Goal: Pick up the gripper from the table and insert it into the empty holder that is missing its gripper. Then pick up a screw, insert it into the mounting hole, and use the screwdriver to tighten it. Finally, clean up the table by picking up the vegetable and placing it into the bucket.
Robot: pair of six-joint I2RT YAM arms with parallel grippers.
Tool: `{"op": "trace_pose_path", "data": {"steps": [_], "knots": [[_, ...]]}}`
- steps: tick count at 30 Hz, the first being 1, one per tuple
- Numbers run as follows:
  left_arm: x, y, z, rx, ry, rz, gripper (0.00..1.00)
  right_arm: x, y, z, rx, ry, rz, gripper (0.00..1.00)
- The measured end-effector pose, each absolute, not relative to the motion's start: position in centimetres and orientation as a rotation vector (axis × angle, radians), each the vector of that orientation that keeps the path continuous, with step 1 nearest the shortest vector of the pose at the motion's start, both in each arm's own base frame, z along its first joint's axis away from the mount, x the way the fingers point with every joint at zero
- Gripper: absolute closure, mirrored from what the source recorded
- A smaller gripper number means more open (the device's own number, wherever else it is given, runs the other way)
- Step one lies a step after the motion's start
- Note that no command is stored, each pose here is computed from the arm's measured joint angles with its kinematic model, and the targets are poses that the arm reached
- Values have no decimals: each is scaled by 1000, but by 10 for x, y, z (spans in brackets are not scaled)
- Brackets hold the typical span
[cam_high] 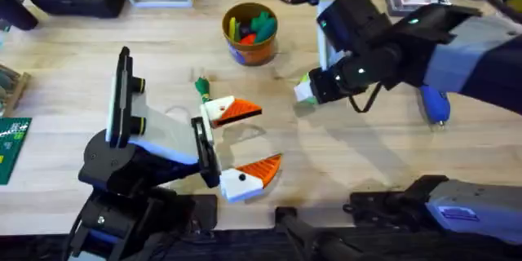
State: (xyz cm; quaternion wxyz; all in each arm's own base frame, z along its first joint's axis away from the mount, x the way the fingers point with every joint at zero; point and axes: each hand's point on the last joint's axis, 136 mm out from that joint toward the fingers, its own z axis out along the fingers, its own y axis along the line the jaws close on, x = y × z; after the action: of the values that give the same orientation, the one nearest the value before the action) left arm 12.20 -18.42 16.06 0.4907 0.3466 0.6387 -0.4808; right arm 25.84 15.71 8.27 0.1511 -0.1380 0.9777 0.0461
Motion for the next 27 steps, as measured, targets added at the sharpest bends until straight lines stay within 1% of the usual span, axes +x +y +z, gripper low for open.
{"op": "trace_pose_path", "data": {"steps": [1, 5, 7, 9, 12, 13, 17, 24, 27], "knots": [[122, -184, 161, 842, 1551, -1168, 14, 257, 159, 80, -407, 2814, 128, 569], [122, -184, 161, 842, 1550, -1168, 14, 255, 160, 73, -427, 2834, 104, 634], [122, -184, 161, 842, 1551, -1167, 14, 256, 160, 69, -427, 2840, 96, 686], [122, -184, 161, 842, 1551, -1168, 14, 257, 160, 66, -428, 2845, 88, 742], [122, -184, 161, 842, 1551, -1168, 14, 258, 161, 61, -429, 2854, 82, 872], [122, -184, 161, 842, 1551, -1168, 14, 258, 161, 60, -430, 2856, 81, 888], [122, -184, 161, 842, 1551, -1168, 15, 260, 162, 55, -431, 2861, 78, 890], [122, -184, 161, 842, 1551, -1168, 15, 262, 164, 56, -431, 2851, 84, 858], [122, -184, 161, 842, 1551, -1168, 15, 264, 166, 56, -433, 2844, 86, 793]]}}
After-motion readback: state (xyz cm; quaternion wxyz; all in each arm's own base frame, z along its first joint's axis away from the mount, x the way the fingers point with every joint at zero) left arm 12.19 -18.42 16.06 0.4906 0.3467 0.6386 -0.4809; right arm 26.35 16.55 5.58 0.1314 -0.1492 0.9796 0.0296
